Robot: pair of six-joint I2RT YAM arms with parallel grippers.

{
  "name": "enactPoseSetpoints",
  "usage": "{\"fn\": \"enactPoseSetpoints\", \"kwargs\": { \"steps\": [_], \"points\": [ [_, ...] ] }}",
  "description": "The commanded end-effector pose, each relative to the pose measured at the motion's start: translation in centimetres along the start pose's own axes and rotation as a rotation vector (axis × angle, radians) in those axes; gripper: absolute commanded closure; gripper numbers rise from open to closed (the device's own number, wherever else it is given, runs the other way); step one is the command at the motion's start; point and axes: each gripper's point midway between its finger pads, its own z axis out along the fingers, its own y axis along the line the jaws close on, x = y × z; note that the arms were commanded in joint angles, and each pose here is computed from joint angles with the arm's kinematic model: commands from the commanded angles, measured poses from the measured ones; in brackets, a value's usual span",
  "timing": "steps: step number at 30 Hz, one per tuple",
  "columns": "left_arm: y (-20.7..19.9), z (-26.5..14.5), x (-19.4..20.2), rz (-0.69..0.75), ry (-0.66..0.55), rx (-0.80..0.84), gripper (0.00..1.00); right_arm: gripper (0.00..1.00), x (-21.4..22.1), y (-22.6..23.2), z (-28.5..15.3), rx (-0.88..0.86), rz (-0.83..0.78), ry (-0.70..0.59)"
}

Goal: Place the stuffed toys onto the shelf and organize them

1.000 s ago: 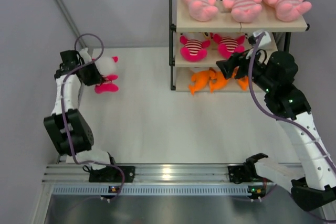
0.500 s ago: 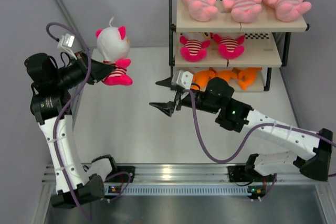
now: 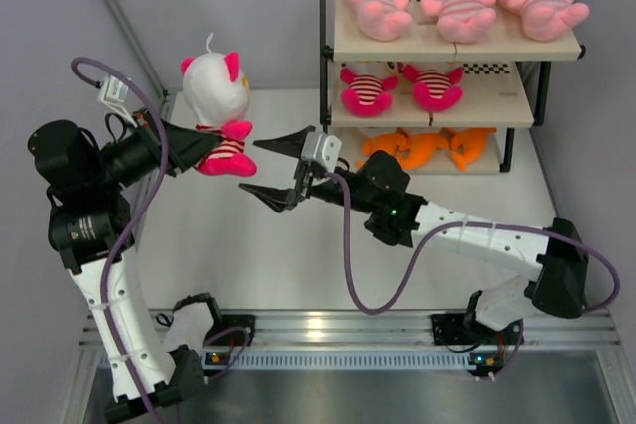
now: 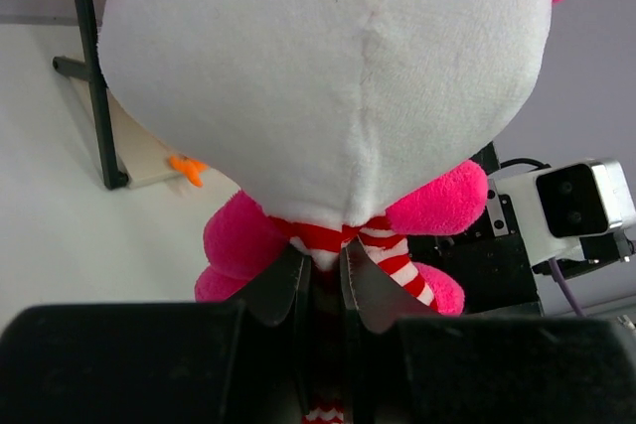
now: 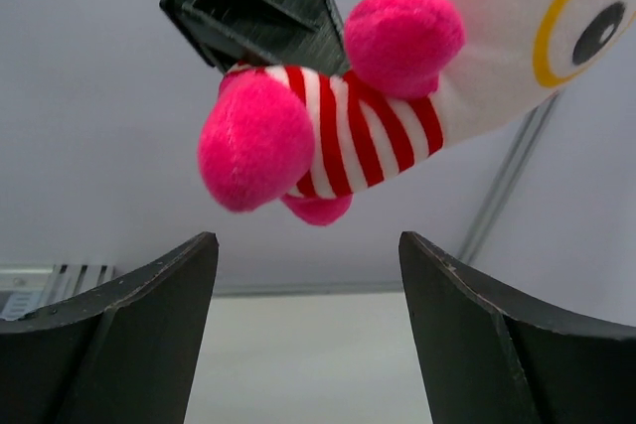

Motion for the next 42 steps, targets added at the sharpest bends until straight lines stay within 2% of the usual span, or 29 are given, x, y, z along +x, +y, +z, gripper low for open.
{"fn": "enactPoseSetpoints", "kwargs": {
  "steps": [1, 4, 7, 10, 11, 13, 14, 16, 17, 18, 19, 20, 21, 22, 24, 25, 26, 28, 29, 30, 32, 33, 37, 42],
  "points": [
    [0.0, 0.1, -0.4, -0.001, 0.000, 0.009, 1.00, 0.26, -5.3, -0.7, 2.0, 0.029, 0.069, -0.181],
    [0.8, 0.2, 0.0, -0.008, -0.006, -0.014, 1.00, 0.29, -5.3, -0.2, 3.2, 0.004, 0.123, -0.202],
    [1.3, 0.4, -0.1, -0.014, -0.007, -0.024, 1.00, 0.37, -5.3, 1.0, 3.9, -0.021, 0.145, -0.210],
    [1.7, 0.5, -0.2, 0.000, -0.009, -0.032, 1.00, 0.56, -5.6, 1.8, 4.1, -0.029, 0.195, -0.219],
    [2.0, 0.6, -0.2, -0.007, -0.005, -0.034, 1.00, 0.65, -5.9, 1.8, 4.2, -0.018, 0.206, -0.222],
    [2.3, 0.7, -0.1, -0.009, -0.001, -0.035, 1.00, 0.75, -6.3, 1.8, 4.1, -0.006, 0.234, -0.224],
    [2.5, 0.7, 0.0, -0.011, 0.002, -0.037, 1.00, 0.84, -6.2, 1.7, 4.0, 0.007, 0.245, -0.224],
    [3.0, 0.7, 0.4, -0.004, 0.004, -0.046, 1.00, 0.92, -6.5, 1.5, 3.7, 0.014, 0.245, -0.212],
    [3.4, 0.7, 0.6, -0.006, 0.001, -0.058, 0.95, 1.00, -6.7, 1.2, 3.6, 0.026, 0.238, -0.193],
    [4.2, 0.8, 1.1, -0.011, 0.003, -0.074, 0.87, 1.00, -6.9, 1.2, 3.5, 0.025, 0.227, -0.170],
    [4.7, 0.8, 1.2, -0.002, 0.000, -0.088, 0.72, 1.00, -5.3, 1.4, 3.0, 0.014, 0.175, -0.057],
    [5.3, 0.8, 1.2, 0.016, -0.015, -0.119, 0.45, 1.00, -6.2, 1.2, 2.8, 0.006, 0.142, -0.027],
    [6.0, 0.8, 1.5, 0.040, -0.013, -0.133, 0.30, 1.00, -6.1, 1.0, 2.3, 0.008, 0.112, 0.024],
    [6.4, 0.7, 1.7, 0.045, -0.014, -0.149, 0.19, 1.00, -4.1, 1.0, 0.5, -0.005, 0.051, 0.177],
    [7.5, 0.6, 2.0, 0.046, -0.009, -0.193, 0.09, 1.00, -4.4, -0.5, -1.4, 0.035, -0.017, 0.292],
    [8.1, 0.6, 2.2, 0.037, -0.002, -0.214, 0.08, 1.00, -5.0, -1.2, -2.7, 0.046, -0.066, 0.335],
    [8.7, 0.6, 2.2, 0.030, 0.000, -0.239, 0.07, 1.00, -4.2, -2.1, -5.1, 0.057, -0.076, 0.468],
    [10.4, 0.5, 2.7, 0.016, 0.015, -0.300, 0.07, 1.00, -4.1, -3.0, -7.5, 0.069, -0.080, 0.569],
    [10.9, 0.5, 3.0, 0.015, 0.020, -0.310, 0.07, 1.00, -3.2, -3.7, -10.1, 0.073, -0.072, 0.681],
    [11.7, 0.5, 3.5, 0.013, 0.028, -0.329, 0.07, 1.00, -2.7, -4.3, -11.4, 0.094, -0.084, 0.737],
    [12.3, 0.5, 3.8, 0.011, 0.036, -0.342, 0.07, 1.00, -2.0, -4.9, -14.3, 0.096, -0.122, 0.839],
    [12.7, 0.5, 4.0, 0.016, 0.041, -0.348, 0.07, 1.00, -0.6, -4.4, -17.1, 0.067, -0.120, 0.962],
    [12.8, 0.3, 3.9, 0.049, 0.048, -0.359, 0.07, 1.00, 0.3, -5.8, -23.3, 0.079, -0.188, 1.255],
    [13.3, 0.0, 3.9, 0.076, 0.060, -0.391, 0.07, 1.00, 0.7, -6.6, -27.1, 0.103, -0.289, 1.412]
  ]
}}
